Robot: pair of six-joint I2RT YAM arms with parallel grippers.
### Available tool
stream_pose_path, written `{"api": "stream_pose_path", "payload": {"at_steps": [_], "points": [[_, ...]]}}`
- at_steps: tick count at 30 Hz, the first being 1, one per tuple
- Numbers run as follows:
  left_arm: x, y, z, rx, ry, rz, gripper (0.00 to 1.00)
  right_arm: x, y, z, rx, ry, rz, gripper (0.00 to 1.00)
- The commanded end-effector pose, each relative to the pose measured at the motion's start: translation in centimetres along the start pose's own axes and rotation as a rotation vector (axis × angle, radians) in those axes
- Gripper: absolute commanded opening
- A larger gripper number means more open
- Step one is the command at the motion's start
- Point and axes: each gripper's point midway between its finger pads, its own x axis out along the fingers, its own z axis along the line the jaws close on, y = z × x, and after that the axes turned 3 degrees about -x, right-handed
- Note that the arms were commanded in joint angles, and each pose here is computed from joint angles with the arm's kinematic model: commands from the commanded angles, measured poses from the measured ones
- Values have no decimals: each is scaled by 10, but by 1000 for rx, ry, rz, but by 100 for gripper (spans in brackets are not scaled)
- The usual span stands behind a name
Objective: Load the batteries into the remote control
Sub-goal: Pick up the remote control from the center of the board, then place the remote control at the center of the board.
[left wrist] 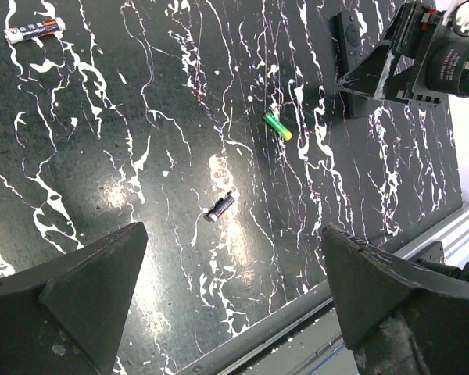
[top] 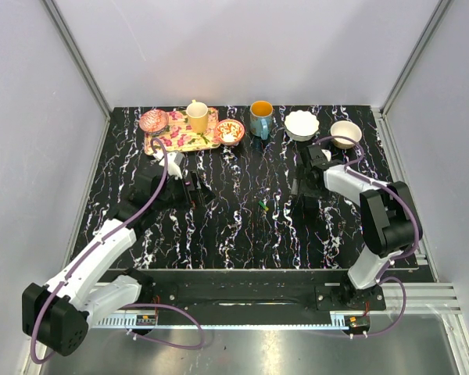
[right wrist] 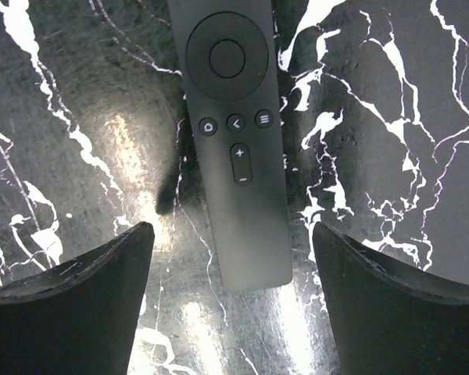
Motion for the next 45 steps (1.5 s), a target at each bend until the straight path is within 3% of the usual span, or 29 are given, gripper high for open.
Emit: {"api": "stream_pose_path", "payload": {"at_steps": [1,8,15,21,23,24,29,34,38,41,45], "points": [[2,-7,-10,19,52,-23,98,7,-16,7,16,-46,-9,86],[3,-6,-10,15,51,-21,97,16,-11,5,17,-49,23,80],[4,-6,-14,19,69,-10,96,23,-4,1,26,-45,53,63],[2,-8,-15,17,67,-17,95,23,6,0,35,-50,75,33],[1,-8,-14,17,61,-17,95,18,5,2,45,-66,72,7],[0,-8,-14,15,59,-19,95,11,1,5,55,-78,54,0],[-7,-18,-10,11,16,-73,94,-40,-8,24,27,-84,-55,0],[-15,-28,-4,-28,-30,-142,94,-90,30,65,-55,-155,-89,0],[-16,-30,10,-92,-93,-194,93,-109,66,95,-51,-218,-72,0],[-21,-31,21,-127,-132,-241,99,-116,88,128,-115,-253,-49,0],[-28,-28,29,-180,-169,-267,99,-106,108,151,-167,-221,-14,0]]}}
